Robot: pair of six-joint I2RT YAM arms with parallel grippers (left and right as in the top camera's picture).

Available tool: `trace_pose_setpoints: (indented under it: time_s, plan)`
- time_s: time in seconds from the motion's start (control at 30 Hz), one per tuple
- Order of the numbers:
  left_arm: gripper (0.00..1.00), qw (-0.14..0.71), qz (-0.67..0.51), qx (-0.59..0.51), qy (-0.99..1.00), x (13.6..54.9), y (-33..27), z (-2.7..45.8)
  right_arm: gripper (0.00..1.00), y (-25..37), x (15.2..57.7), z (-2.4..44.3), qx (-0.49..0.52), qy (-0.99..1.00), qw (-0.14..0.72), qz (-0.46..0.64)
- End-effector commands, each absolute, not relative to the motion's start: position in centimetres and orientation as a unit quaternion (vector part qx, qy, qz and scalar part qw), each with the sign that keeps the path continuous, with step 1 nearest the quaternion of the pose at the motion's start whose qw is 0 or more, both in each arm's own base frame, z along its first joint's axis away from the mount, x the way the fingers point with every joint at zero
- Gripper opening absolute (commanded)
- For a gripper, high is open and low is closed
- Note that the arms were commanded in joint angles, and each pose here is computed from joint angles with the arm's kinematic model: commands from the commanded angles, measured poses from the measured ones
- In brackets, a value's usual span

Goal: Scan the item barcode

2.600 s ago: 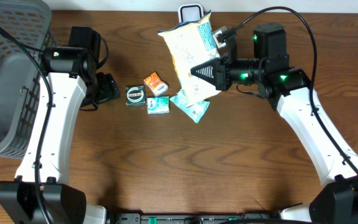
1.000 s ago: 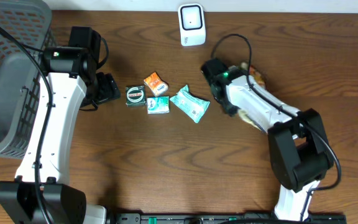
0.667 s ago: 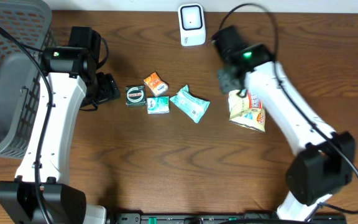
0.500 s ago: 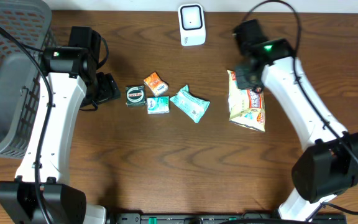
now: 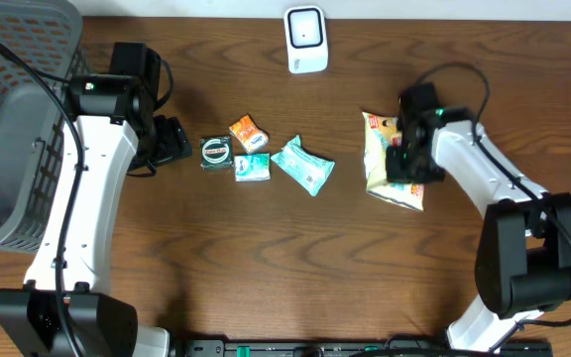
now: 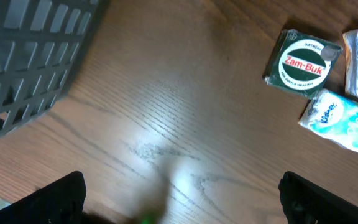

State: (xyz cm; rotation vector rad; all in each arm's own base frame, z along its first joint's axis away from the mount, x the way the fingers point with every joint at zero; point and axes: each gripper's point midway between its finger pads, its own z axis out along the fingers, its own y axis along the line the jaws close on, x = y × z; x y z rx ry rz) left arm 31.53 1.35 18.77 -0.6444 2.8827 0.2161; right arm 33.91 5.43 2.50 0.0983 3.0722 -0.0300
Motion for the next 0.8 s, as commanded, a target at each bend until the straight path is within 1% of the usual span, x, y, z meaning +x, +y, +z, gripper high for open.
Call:
trace_pose_setpoints:
  time_s: [0.0,0.1,0.23,0.3,0.43,0.53,0.63,0.77]
  plan:
    - [0.98,0.085,0.078,-0.222,0.968,31.4,1.6,18.5,0.01,5.5,32.2,1.1,0.049,0.999,0.005,-0.007]
    - [0.98,0.085,0.078,-0.222,0.968,31.4,1.6,18.5,0.01,5.4,31.9,2.0,0.050,0.999,-0.005,-0.009]
    - [0.98,0.085,0.078,-0.222,0.968,31.4,1.6,18.5,0.01,5.7,33.0,5.4,0.049,0.999,-0.001,-0.008]
    - [0.98,0.085,0.078,-0.222,0.968,31.4,1.6,18.5,0.01,5.9,34.5,8.3,0.049,0.999,0.017,-0.004]
    - [0.98,0.085,0.078,-0.222,0.968,31.4,1.6,18.5,0.05,6.2,37.3,11.2,0.048,0.996,0.071,0.000]
    - [0.97,0.085,0.078,-0.222,0.968,31.4,1.6,18.5,0.10,5.3,38.8,11.4,0.051,0.993,0.104,-0.026]
    - [0.98,0.085,0.078,-0.222,0.968,31.4,1.6,18.5,0.10,4.9,39.0,10.2,0.053,0.992,0.108,-0.038]
    - [0.98,0.085,0.078,-0.222,0.968,31.4,1.6,18.5,0.10,4.7,37.9,7.4,0.053,0.993,0.092,-0.040]
